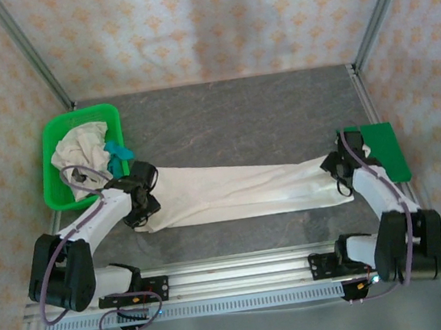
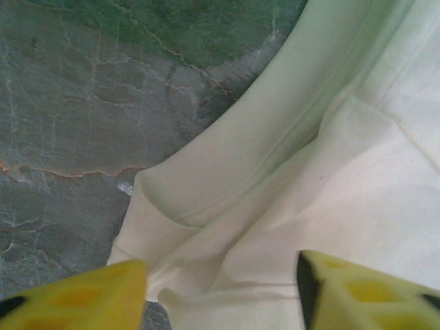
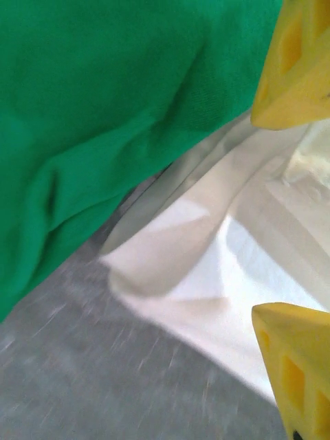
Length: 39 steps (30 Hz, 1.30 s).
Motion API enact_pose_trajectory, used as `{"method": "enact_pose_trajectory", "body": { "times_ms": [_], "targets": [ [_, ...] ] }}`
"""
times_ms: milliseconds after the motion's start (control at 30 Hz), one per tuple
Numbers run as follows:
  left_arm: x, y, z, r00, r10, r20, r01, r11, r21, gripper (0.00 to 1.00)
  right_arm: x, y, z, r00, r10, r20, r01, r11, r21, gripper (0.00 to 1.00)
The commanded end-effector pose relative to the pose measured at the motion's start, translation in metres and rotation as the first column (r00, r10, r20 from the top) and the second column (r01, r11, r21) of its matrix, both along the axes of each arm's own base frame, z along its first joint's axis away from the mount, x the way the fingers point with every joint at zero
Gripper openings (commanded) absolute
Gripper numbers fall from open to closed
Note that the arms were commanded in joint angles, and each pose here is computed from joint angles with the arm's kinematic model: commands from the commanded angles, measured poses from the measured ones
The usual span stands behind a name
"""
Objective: Fold and stack the t-shirts
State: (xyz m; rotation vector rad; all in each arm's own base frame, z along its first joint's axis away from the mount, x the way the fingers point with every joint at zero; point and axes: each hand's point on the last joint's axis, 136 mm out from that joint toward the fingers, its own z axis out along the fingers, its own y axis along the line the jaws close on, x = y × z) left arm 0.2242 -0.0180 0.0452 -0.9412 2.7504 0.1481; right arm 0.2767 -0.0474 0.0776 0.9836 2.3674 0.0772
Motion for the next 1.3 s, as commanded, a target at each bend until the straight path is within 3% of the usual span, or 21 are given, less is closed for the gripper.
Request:
{"method": "enact_pose_trajectory", "body": {
  "times_ms": [0,100,233,367,500,767,1100,1267],
  "targets": [
    [0.006,0.007,0.017,0.999,0.016,0.052,-0.018,1.0,0.026,0.8,0.003,0.005,0.021,0.998,0.047,0.049,-0.045,0.998,-0.039,0.69],
    [0.012,0.006,0.031,0.996,0.018,0.085,-0.021,0.999,0.026,0.91,0.01,0.026,0.032,0.989,0.13,0.065,-0.126,0.99,-0.071,0.69],
    [0.019,-0.001,0.043,0.991,0.023,0.128,-0.023,1.0,0.001,0.9,0.025,0.075,0.035,0.96,0.27,0.08,-0.264,0.961,-0.078,0.69],
    [0.015,-0.002,0.04,0.99,0.064,0.129,-0.064,0.998,-0.004,0.83,0.036,0.129,0.022,0.924,0.379,0.058,-0.376,0.925,-0.05,0.69],
    [0.017,-0.002,0.029,0.987,0.08,0.141,-0.079,0.997,-0.012,0.68,0.041,0.153,0.007,0.912,0.41,0.032,-0.409,0.912,-0.033,0.69],
    [0.048,-0.004,0.031,0.98,0.068,0.186,-0.071,0.997,0.012,0.49,0.046,0.164,0.003,0.901,0.433,0.025,-0.433,0.901,-0.02,0.68],
    [0.074,-0.006,0.013,0.987,0.06,0.148,-0.068,0.997,0.047,0.46,0.046,0.165,0.003,0.902,0.43,0.027,-0.43,0.903,-0.012,0.68],
    [0.072,-0.005,0.003,0.992,0.063,0.113,-0.07,0.996,0.055,0.27,0.047,0.165,0.002,0.904,0.427,0.026,-0.427,0.904,-0.01,0.68]
  ]
}}
